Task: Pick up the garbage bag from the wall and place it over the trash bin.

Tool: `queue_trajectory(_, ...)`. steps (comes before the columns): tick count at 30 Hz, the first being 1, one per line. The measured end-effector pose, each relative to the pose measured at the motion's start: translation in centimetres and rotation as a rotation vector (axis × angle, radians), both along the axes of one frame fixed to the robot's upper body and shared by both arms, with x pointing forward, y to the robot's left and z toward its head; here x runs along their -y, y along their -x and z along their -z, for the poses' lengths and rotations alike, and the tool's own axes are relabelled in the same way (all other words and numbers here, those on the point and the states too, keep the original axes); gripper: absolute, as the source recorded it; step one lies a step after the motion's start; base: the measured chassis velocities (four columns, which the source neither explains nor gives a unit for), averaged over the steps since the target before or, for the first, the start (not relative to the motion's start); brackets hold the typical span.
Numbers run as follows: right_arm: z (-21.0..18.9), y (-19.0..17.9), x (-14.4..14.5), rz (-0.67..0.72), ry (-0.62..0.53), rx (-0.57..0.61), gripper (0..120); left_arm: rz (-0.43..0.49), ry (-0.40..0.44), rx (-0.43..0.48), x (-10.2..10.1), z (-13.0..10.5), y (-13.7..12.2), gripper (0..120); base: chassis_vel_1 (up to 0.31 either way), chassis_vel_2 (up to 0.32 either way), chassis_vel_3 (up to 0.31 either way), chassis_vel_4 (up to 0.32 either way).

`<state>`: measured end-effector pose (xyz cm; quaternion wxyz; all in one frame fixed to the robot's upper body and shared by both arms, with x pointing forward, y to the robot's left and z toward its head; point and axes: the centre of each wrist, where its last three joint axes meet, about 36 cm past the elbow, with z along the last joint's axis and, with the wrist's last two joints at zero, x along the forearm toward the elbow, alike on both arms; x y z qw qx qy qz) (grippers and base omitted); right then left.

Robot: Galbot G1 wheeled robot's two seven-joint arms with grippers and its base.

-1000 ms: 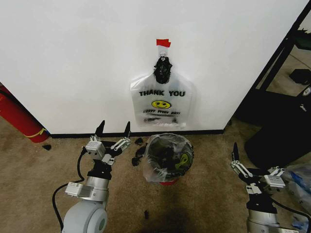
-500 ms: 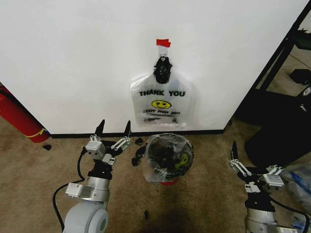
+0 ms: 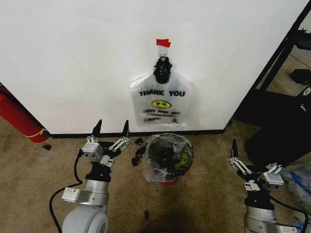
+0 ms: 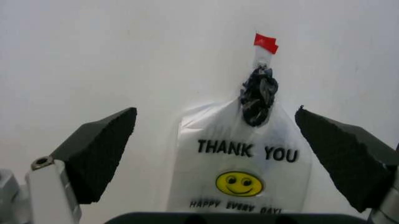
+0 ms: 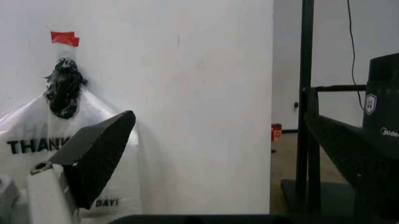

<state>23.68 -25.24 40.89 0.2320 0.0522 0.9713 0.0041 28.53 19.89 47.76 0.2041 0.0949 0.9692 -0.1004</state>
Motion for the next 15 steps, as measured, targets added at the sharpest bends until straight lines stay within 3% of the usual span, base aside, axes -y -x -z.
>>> queue_trajectory(15, 0.6, 0.2, -1.0, -0.048, 0.032, -0.051, 100, -0.015, -0.055, -0.024, -0.6, 1.0, -0.4, 100, 0.0, 0.0, 0.0, 0.0)
